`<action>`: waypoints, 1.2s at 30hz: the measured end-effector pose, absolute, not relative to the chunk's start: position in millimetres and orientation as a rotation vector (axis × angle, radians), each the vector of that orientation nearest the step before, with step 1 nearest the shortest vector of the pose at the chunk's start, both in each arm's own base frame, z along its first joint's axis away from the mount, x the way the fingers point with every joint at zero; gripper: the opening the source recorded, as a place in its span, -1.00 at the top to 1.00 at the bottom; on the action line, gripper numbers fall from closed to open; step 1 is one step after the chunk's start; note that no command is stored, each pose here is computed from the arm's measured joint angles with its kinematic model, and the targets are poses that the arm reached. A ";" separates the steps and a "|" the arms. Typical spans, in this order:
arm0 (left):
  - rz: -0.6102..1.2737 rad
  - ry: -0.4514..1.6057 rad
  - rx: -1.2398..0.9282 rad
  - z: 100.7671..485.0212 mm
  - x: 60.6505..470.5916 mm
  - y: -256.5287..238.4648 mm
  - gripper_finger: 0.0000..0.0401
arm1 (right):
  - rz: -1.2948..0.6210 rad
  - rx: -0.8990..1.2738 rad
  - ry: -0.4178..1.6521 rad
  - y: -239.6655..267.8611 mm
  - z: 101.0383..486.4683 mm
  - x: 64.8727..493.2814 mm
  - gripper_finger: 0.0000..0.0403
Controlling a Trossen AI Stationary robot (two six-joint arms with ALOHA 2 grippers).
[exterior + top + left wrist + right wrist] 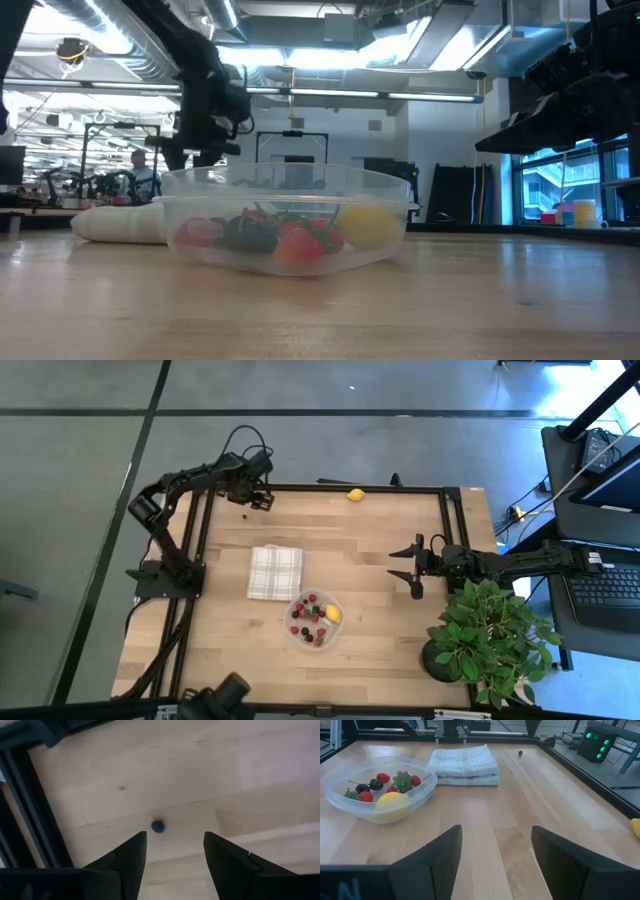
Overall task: Pick and placing Produce into tupperware
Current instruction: Put the blueberry into the transparent container
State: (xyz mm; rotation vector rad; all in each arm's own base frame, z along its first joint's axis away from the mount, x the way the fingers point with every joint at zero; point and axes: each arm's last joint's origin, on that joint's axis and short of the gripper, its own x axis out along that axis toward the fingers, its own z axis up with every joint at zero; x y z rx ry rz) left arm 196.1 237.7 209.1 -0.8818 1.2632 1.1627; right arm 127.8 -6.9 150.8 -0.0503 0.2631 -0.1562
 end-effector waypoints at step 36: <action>1.199 1.239 -1.049 138.2 166.1 249.0 0.05 | -0.150 -0.098 0.269 -6.9 150.6 127.8 -0.20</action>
